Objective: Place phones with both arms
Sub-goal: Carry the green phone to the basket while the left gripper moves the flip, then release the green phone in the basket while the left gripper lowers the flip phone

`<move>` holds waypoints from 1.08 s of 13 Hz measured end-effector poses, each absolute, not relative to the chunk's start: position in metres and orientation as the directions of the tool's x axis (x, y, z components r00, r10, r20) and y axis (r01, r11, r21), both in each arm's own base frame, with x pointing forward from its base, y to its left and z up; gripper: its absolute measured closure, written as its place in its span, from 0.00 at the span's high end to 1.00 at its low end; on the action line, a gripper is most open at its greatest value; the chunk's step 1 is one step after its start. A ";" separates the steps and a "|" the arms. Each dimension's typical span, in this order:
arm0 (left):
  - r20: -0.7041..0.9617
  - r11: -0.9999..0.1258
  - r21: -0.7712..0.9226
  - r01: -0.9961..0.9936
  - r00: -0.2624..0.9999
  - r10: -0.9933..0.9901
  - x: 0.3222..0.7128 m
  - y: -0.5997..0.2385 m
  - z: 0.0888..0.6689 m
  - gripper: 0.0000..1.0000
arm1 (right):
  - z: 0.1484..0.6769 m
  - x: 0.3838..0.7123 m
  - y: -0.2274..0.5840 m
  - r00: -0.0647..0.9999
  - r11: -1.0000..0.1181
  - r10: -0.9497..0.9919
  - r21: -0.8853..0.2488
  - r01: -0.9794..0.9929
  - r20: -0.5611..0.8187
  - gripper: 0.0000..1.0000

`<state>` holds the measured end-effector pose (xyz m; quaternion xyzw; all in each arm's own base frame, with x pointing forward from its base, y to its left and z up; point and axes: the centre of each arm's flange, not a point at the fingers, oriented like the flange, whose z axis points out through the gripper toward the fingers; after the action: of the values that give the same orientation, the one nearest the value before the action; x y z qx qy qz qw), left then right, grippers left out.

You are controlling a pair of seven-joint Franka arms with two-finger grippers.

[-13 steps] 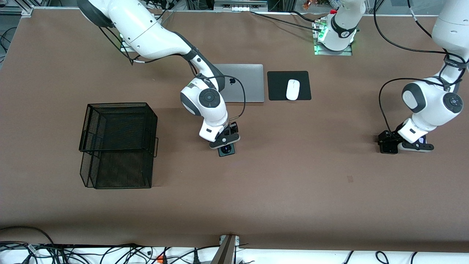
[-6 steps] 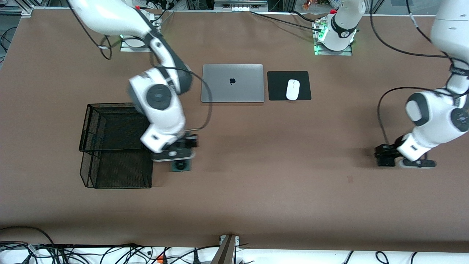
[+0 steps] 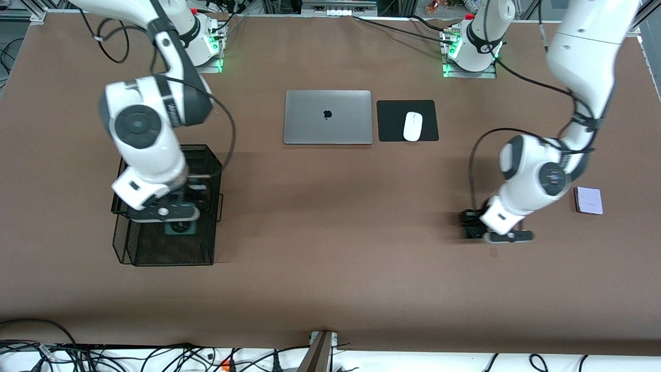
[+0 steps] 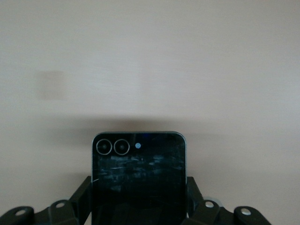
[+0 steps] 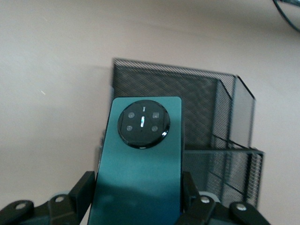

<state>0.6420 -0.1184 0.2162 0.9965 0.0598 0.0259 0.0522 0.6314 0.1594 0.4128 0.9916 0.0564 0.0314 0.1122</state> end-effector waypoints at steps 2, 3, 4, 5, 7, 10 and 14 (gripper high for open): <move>0.049 -0.978 0.125 0.168 0.983 0.175 0.635 -0.193 0.224 0.81 | 0.417 0.614 0.105 0.991 -0.979 0.133 0.160 0.126 0.034 0.79; 0.043 -0.973 0.134 0.190 0.979 0.197 0.628 -0.239 0.227 0.81 | 0.419 0.603 0.079 0.991 -0.981 0.134 0.146 0.128 0.030 0.79; 0.031 -0.969 0.137 0.203 0.977 0.209 0.618 -0.287 0.227 0.81 | 0.417 0.590 0.061 0.992 -0.983 0.126 0.138 0.121 0.027 0.79; 0.021 -0.969 0.132 0.207 0.977 0.212 0.608 -0.332 0.226 0.81 | 0.411 0.578 0.049 0.992 -0.984 0.123 0.131 0.118 0.035 0.79; 0.024 -0.973 0.104 0.204 0.978 0.207 0.592 -0.406 0.221 0.81 | 0.387 0.558 0.032 0.989 -0.986 0.127 0.116 0.118 0.071 0.79; 0.047 -0.982 0.065 0.175 0.983 0.178 0.570 -0.476 0.199 0.81 | 0.357 0.542 0.020 0.990 -0.989 0.123 0.095 0.116 0.070 0.79; 0.102 -0.992 0.041 0.120 0.987 0.123 0.550 -0.533 0.187 0.81 | 0.339 0.542 0.004 0.990 -0.991 0.108 0.095 0.099 0.096 0.79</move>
<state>0.5501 -0.5328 0.1865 0.9966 0.0609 0.0522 0.0174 0.5418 0.0035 0.3392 0.9964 0.0517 0.0504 0.0450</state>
